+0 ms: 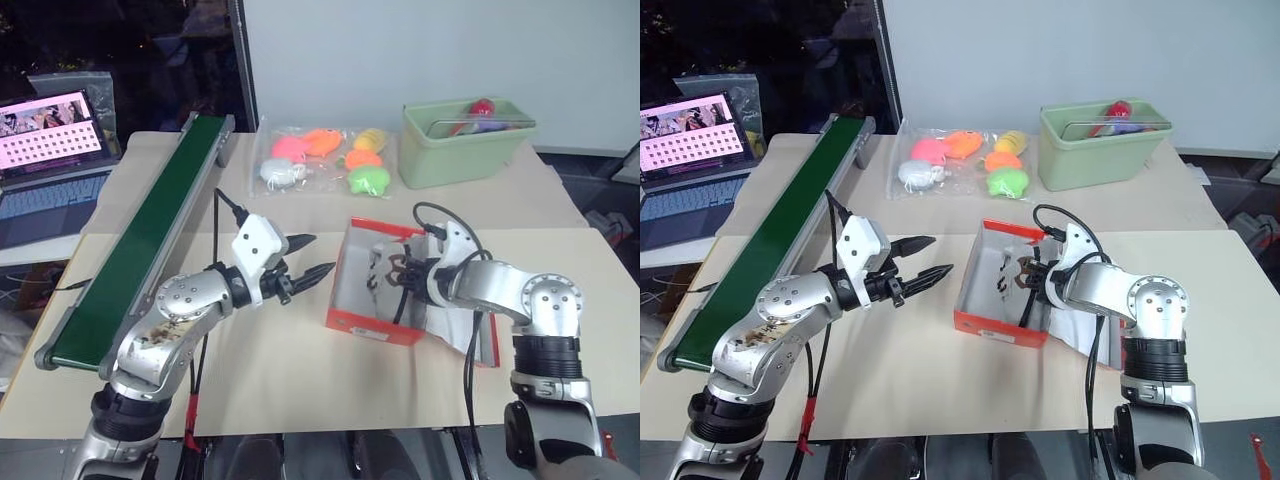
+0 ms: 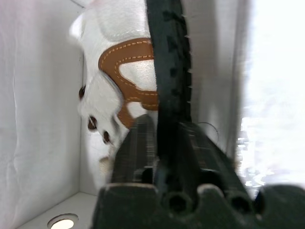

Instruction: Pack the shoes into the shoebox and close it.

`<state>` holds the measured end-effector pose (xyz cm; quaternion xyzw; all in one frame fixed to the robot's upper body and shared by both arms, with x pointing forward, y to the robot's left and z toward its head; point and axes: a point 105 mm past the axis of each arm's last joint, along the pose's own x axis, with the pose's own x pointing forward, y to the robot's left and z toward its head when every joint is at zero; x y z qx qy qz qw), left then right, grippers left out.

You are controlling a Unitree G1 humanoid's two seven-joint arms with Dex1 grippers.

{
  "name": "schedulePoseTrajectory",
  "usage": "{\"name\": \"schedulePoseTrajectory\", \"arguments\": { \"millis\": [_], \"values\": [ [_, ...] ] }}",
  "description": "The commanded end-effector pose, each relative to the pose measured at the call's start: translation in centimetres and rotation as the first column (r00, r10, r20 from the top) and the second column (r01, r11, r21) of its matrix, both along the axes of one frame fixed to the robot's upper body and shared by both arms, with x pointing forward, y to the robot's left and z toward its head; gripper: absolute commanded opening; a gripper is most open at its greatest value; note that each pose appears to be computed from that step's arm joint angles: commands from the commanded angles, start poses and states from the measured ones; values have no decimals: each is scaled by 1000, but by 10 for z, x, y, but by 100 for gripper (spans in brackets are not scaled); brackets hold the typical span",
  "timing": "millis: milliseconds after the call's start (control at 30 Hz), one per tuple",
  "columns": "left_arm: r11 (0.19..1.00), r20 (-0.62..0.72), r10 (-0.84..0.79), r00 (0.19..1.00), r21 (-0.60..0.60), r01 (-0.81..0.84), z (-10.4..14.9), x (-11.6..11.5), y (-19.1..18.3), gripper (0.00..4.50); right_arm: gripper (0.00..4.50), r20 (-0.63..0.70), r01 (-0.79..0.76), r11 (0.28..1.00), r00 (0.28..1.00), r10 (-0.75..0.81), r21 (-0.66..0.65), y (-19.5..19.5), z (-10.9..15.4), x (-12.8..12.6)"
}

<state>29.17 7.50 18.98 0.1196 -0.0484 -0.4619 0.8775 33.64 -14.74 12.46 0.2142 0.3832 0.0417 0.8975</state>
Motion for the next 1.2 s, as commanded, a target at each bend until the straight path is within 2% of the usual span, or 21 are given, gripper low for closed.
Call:
{"name": "schedulePoseTrajectory", "arguments": {
  "millis": [33, 67, 167, 400, 667, 767, 800, 867, 900, 1000, 1100, 1200],
  "values": [
    [1000, 43, -20, 999, -13, 20, 12, -3, -4, 291, 234, 60, 2, 1000, 998, -2, 12, 2, 18, 0],
    [1000, 42, -20, 999, -15, 21, 12, -3, -4, 291, 285, 60, -4, 1000, 998, 3, 5, 2, 18, 0],
    [1000, 41, -21, 999, -16, 21, 12, -3, -4, 291, 381, 64, -14, 1000, 998, 15, -11, 2, 19, 0],
    [1000, 39, -16, 999, -18, 17, 12, -1, -3, 291, 381, 145, -28, 997, 989, 38, -72, 0, 41, 9],
    [991, 28, 125, 992, -44, -124, 7, 17, 19, 291, 381, 370, 14, 964, 925, 89, -267, -11, 94, 24],
    [953, 26, 287, 958, -104, -283, 14, 35, 45, 291, 381, 503, 4, 946, 848, 170, -325, -1, 121, 28],
    [924, 27, 367, 930, -129, -361, 16, 42, 59, 291, 381, 555, -37, 939, 798, 234, -342, 11, 131, 27],
    [831, 17, 542, 840, -158, -533, 19, 55, 96, 291, 381, 655, -177, 894, 624, 426, -412, 50, 148, 15],
    [788, 5, 601, 799, -172, -591, 20, 57, 111, 291, 381, 672, -248, 863, 546, 500, -440, 66, 149, 6],
    [717, -7, 685, 728, -170, -676, 18, 56, 141, 291, 381, 691, -396, 793, 399, 602, -462, 87, 137, -14],
    [666, -23, 738, 675, -133, -734, 10, 49, 171, 291, 381, 711, -466, 773, 352, 608, -431, 90, 120, -23],
    [634, -17, 770, 638, -95, -767, 3, 42, 195, 366, 449, 721, -530, 748, 322, 613, -399, 91, 103, -28]
  ]
}}
